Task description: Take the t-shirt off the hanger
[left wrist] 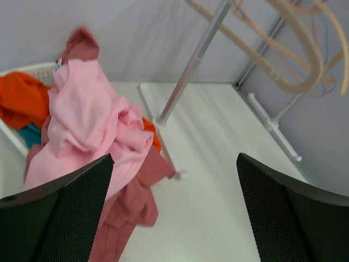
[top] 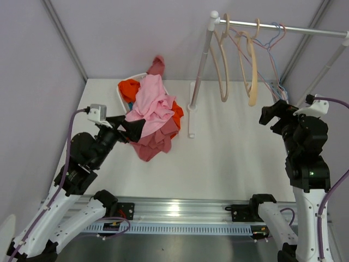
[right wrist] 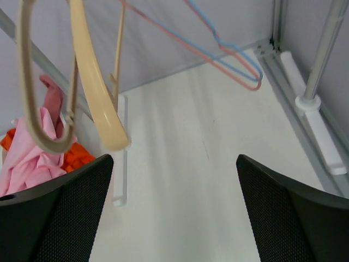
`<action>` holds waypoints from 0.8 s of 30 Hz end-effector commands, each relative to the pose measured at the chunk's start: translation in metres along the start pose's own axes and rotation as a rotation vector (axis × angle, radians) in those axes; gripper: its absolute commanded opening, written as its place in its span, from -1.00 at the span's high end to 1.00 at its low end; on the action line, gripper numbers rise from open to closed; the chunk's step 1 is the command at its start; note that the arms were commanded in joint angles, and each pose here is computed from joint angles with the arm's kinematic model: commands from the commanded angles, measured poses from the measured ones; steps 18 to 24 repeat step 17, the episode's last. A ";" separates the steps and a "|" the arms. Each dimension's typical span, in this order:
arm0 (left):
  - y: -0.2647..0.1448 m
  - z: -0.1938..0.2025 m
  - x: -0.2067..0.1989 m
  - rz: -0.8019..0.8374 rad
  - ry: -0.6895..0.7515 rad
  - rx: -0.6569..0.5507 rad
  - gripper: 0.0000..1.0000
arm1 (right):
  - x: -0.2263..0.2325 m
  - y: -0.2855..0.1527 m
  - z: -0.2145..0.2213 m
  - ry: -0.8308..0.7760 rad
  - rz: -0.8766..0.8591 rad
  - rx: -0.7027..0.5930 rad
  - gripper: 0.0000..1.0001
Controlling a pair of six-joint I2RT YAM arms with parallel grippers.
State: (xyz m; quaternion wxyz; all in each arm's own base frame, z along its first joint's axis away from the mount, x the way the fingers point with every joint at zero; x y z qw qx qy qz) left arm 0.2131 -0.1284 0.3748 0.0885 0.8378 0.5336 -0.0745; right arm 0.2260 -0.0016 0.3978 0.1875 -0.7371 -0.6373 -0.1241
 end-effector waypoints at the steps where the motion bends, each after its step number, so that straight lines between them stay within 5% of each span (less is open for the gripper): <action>1: -0.019 0.030 0.008 -0.022 -0.022 0.050 -0.99 | 0.002 -0.015 0.018 0.043 -0.068 0.013 -0.99; 12: -0.044 0.073 0.020 -0.036 -0.024 0.134 -0.99 | -0.007 -0.037 0.042 0.032 -0.102 0.045 -0.99; 24: -0.043 0.074 0.021 -0.042 -0.019 0.140 -0.99 | -0.006 -0.036 0.046 0.031 -0.109 0.061 -0.99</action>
Point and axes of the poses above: each gripper's point midway between its finger pads, its own y axis out along the fingers, its own x axis along the line the jaws close on, z = x × y, the point moved 3 cm from there along -y, back along the fingers, and after that the axes turned 7 degrees about y, right-handed, at the moved point
